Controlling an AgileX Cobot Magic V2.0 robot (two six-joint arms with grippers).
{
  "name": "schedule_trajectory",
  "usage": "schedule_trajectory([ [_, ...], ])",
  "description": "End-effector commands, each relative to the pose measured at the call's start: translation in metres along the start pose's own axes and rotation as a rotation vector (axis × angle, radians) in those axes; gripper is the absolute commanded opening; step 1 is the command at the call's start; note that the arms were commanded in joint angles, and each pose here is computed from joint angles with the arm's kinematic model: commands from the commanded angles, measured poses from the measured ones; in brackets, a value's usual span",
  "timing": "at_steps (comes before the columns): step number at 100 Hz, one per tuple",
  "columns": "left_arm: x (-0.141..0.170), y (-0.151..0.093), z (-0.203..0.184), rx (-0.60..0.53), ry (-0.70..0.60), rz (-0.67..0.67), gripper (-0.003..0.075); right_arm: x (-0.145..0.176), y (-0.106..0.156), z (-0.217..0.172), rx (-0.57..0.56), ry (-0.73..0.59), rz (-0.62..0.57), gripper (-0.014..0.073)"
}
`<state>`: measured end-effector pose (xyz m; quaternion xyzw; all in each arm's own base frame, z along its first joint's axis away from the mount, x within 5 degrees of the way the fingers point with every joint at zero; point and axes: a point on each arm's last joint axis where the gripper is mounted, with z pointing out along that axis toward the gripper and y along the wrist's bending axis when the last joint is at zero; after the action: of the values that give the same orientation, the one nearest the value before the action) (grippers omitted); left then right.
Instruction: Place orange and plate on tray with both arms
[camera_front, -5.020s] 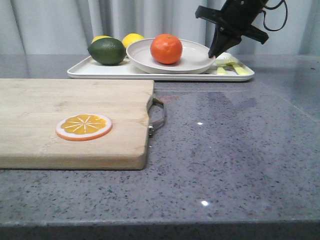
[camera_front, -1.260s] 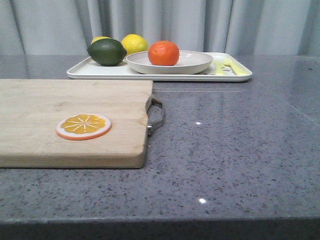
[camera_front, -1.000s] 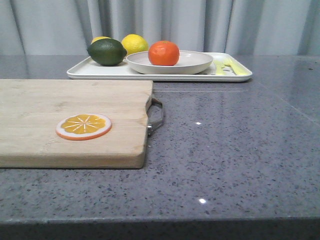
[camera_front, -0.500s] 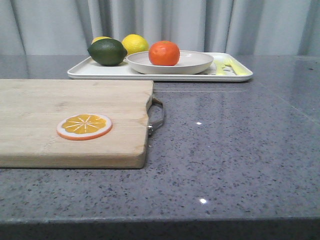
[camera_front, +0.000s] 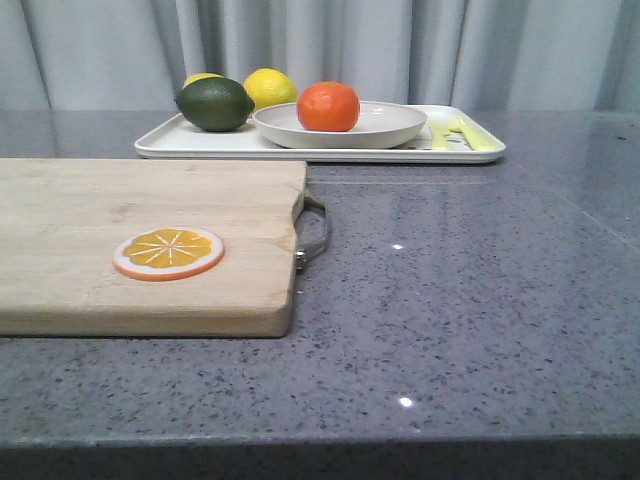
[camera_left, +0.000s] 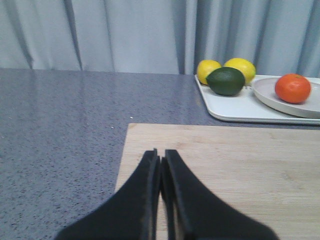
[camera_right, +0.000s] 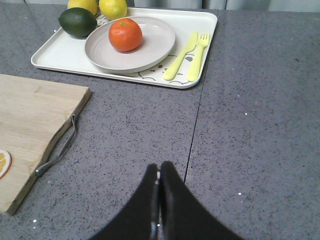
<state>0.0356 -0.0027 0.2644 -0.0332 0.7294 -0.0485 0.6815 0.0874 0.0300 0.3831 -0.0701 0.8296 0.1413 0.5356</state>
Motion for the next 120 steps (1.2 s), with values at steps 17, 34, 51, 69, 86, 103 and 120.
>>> schedule_trajectory([
  [17, 0.022, 0.007, 0.011, -0.051, -0.155, 0.022, -0.0020, -0.012, 0.001, -0.005, -0.005, -0.092, -0.005, -0.0058],
  [34, 0.045, 0.011, 0.019, -0.059, -0.184, 0.020, -0.0020, -0.012, 0.001, -0.005, -0.005, -0.093, -0.005, -0.0058],
  [51, 0.055, 0.012, 0.022, -0.061, -0.138, 0.012, -0.0020, -0.012, 0.001, -0.005, -0.005, -0.095, -0.005, -0.0058],
  [69, 0.054, 0.012, 0.022, -0.061, -0.144, 0.012, -0.0020, -0.012, 0.001, -0.005, -0.005, -0.095, -0.005, -0.0058],
  [86, 0.054, 0.012, 0.022, -0.061, -0.144, 0.012, -0.0020, -0.012, 0.001, -0.005, -0.005, -0.095, -0.005, -0.0058],
  [103, 0.054, 0.012, 0.022, -0.061, -0.144, 0.012, -0.0020, -0.012, 0.001, -0.005, -0.005, -0.095, -0.005, -0.0058],
  [120, 0.054, 0.012, 0.022, -0.061, -0.144, 0.012, -0.0020, -0.012, 0.001, -0.005, -0.005, -0.095, -0.005, -0.0058],
])
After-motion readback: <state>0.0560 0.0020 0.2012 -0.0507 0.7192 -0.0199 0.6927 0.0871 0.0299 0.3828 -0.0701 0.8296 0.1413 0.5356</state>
